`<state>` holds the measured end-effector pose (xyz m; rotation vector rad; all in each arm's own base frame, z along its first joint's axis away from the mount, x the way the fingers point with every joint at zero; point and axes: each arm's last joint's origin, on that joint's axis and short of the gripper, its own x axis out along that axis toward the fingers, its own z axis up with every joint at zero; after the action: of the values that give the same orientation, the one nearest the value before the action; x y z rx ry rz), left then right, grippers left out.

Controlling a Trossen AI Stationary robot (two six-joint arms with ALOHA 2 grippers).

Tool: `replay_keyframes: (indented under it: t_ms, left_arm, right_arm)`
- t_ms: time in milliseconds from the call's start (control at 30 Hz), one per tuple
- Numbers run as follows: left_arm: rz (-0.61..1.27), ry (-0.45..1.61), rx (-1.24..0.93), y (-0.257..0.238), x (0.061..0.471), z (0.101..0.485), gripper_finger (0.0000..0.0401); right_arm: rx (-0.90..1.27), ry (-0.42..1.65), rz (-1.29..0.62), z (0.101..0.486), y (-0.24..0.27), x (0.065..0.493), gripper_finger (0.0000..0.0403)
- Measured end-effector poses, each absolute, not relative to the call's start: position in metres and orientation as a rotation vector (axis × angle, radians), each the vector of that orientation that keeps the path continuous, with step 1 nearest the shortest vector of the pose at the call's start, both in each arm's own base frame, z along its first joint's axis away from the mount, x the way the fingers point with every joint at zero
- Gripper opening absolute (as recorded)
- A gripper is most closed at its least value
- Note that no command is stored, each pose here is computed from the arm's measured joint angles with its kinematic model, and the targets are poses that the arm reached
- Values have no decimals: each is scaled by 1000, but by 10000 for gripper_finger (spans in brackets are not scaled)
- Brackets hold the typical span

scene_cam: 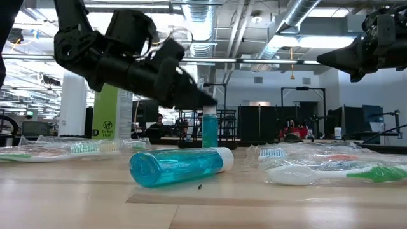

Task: Pick & Place toothbrushing station
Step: Put the mouthwash into the black wire organizer

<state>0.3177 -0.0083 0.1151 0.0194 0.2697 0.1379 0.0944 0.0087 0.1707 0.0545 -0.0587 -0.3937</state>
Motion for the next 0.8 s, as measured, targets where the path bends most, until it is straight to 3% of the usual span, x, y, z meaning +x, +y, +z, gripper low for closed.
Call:
replay_keyframes:
  t_ms: [533,800]
  left_arm:
    - [116,276,23,-10,329,107,216]
    - [80,269,17,-11,330,108,168]
  right_arm:
    - [54,-57,-394,171,9,94,1]
    - [54,-57,-394,171,9,94,1]
